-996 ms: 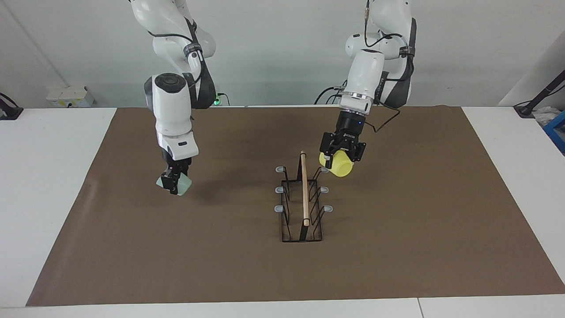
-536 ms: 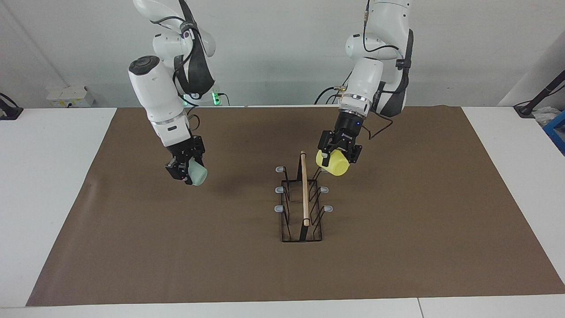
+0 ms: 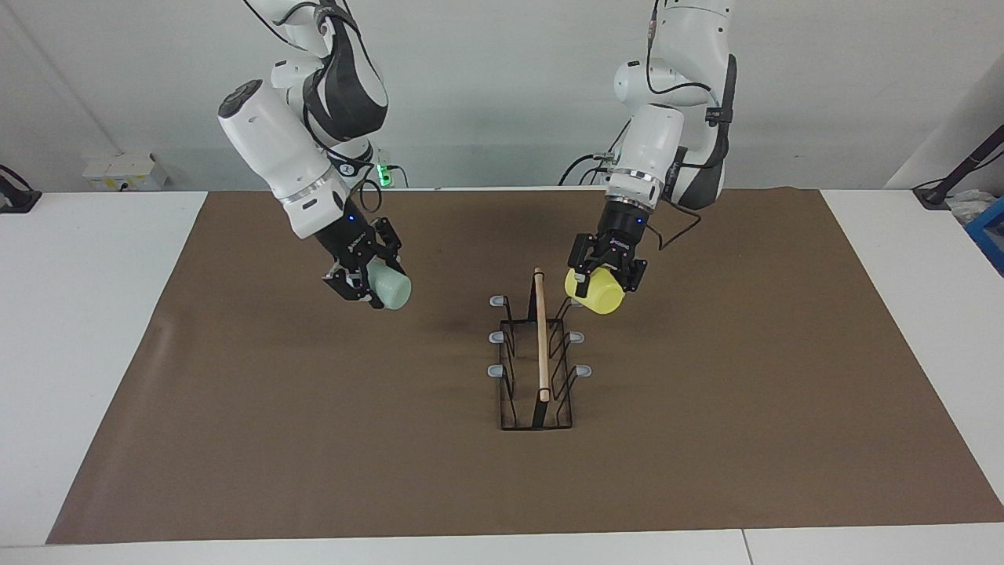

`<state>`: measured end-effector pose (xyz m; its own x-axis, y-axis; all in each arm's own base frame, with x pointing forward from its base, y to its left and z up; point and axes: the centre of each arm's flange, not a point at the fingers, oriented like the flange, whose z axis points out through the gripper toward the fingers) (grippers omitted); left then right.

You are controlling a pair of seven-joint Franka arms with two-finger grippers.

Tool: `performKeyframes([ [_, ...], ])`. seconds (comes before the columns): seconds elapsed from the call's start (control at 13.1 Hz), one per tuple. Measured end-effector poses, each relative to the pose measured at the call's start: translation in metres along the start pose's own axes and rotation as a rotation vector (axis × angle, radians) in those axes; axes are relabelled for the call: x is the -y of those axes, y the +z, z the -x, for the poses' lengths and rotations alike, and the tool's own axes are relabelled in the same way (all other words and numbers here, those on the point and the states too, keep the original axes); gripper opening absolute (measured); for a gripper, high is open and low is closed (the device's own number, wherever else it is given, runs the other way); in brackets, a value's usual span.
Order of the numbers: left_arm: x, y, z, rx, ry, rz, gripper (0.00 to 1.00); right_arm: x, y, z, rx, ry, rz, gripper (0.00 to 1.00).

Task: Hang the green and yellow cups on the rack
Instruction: 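Carry the yellow cup to the rack while the right gripper lifts green, then hang the yellow cup on a peg while the right gripper nears the rack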

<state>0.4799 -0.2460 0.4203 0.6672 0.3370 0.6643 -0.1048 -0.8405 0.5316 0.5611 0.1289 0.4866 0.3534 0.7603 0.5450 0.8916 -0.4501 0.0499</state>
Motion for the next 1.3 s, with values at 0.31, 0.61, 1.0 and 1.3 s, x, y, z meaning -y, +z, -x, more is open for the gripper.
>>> performKeyframes([
  [0.31, 0.014, 0.005, -0.001, 0.014, 0.09, -0.012, 0.67, -0.005, -0.005, 0.003, -0.164, 0.029, -0.028, 0.69],
  [0.61, 0.007, 0.01, 0.001, 0.017, 0.092, 0.007, 0.67, -0.001, -0.008, 0.001, -0.334, 0.059, -0.046, 0.69],
  [1.0, -0.002, 0.02, 0.001, 0.02, 0.064, 0.026, 0.67, 0.011, -0.012, 0.003, -0.543, 0.142, -0.045, 0.69],
  [1.3, 0.009, 0.034, 0.012, 0.054, 0.04, 0.013, 0.67, 0.02, 0.003, 0.018, -0.648, 0.145, -0.019, 0.69],
])
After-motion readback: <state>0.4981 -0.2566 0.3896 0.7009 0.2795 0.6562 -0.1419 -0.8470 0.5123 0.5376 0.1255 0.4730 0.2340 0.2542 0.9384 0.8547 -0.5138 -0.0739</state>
